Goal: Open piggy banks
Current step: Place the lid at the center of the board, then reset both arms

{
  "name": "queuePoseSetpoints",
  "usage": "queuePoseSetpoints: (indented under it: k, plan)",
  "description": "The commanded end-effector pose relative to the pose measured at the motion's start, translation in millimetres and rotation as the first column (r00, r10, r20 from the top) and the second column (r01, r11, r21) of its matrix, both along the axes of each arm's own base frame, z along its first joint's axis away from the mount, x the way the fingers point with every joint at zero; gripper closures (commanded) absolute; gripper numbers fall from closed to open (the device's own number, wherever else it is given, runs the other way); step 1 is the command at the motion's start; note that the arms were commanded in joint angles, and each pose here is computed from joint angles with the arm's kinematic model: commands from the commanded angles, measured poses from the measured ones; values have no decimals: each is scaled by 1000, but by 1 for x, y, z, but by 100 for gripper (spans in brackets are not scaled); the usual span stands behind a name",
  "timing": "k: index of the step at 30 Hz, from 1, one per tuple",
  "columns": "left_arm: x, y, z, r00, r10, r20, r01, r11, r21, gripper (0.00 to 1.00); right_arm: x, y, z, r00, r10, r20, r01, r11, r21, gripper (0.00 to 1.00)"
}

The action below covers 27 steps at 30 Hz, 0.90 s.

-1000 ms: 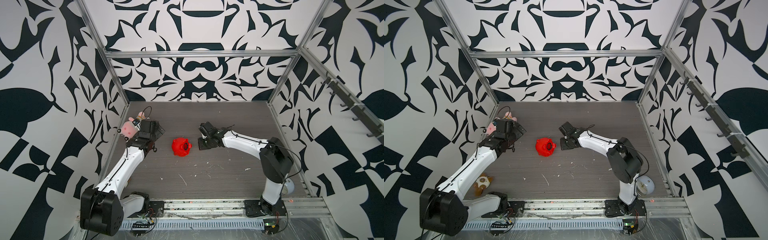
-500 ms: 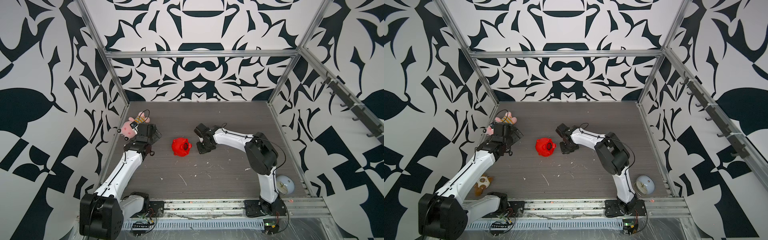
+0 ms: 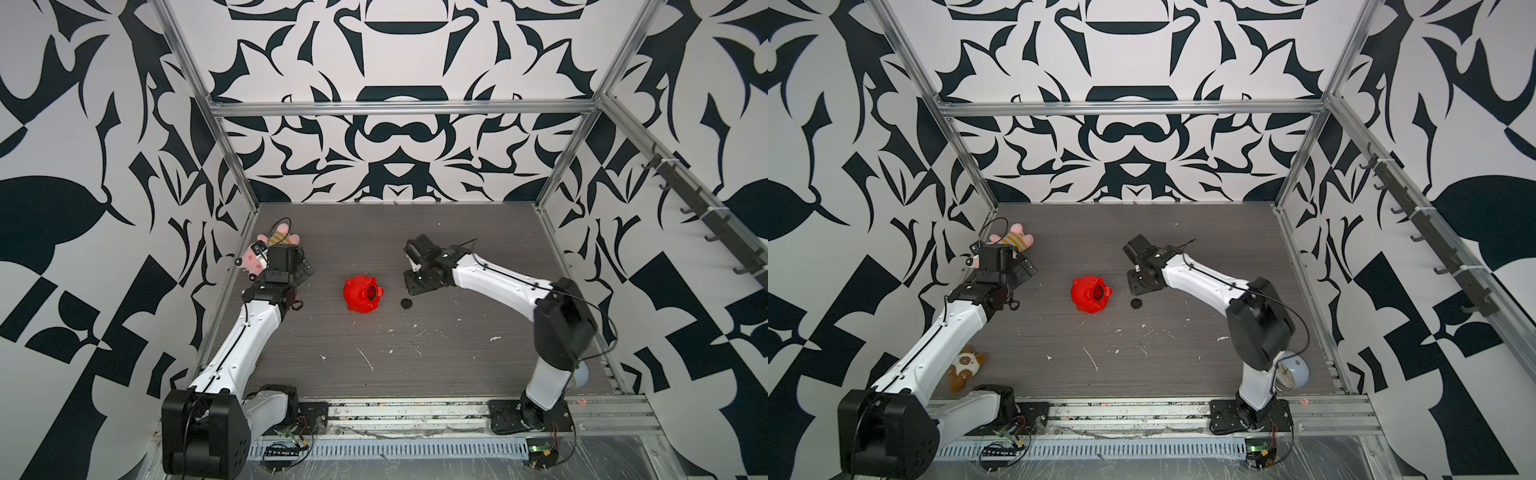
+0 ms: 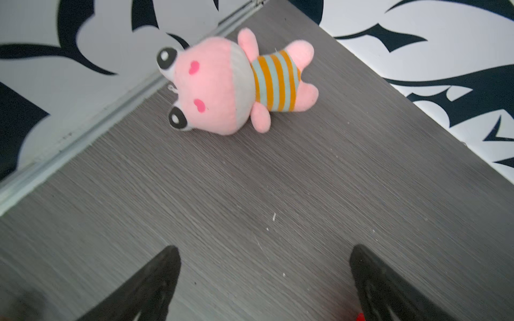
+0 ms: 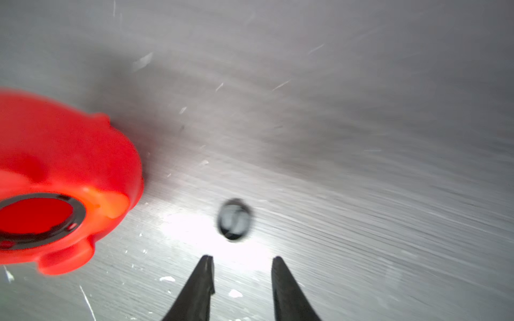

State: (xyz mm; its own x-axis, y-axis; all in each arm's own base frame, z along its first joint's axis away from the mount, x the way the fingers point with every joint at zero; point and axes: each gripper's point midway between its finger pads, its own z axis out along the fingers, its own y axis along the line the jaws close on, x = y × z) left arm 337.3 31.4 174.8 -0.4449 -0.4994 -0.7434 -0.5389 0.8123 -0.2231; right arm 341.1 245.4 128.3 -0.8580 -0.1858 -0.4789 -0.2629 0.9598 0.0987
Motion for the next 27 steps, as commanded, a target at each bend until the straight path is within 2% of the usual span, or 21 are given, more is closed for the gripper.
queuePoseSetpoints:
  k: [1, 3, 5, 8, 12, 15, 17, 20, 22, 26, 27]
  plan:
    - [3, 30, 15, 995, 43, 90, -57, 986, 159, 0, 31, -71, 20, 975, -88, 204, 117, 984, -134, 56]
    - [12, 36, 20, 985, 34, 172, -73, 970, 230, 0, 43, -111, 23, 946, -130, 296, 186, 967, -173, 54]
    - [21, 37, 19, 978, -6, 206, -56, 953, 297, 1, 52, -153, 25, 898, -165, 407, 268, 940, -211, 53]
    - [32, 39, 5, 990, -42, 136, -13, 925, 380, 1, 53, -194, 18, 833, -201, 515, 356, 908, -221, 52]
    - [48, 33, -31, 994, -101, 42, 74, 906, 416, 0, 45, -229, -4, 789, -261, 557, 424, 886, -186, 53]
    - [55, 26, -48, 986, -150, 67, 108, 899, 425, 1, 40, -238, -14, 751, -263, 606, 428, 893, -142, 53]
    - [57, 25, -53, 982, -160, 97, 105, 902, 419, 1, 38, -239, -13, 704, -234, 671, 414, 902, -120, 52]
    - [64, 13, -68, 968, -237, 84, 183, 893, 410, 1, 35, -238, -14, 653, -263, 710, 402, 915, -31, 52]
    - [66, 4, -77, 952, -294, 85, 235, 880, 414, 1, 33, -236, -22, 651, -254, 716, 385, 922, -23, 51]
    - [59, 3, -74, 945, -303, 125, 227, 881, 414, 1, 35, -225, -40, 664, -201, 720, 314, 949, -25, 50]
    - [58, 3, -71, 942, -304, 143, 221, 881, 419, 1, 37, -224, -39, 655, -198, 729, 310, 951, -21, 46]
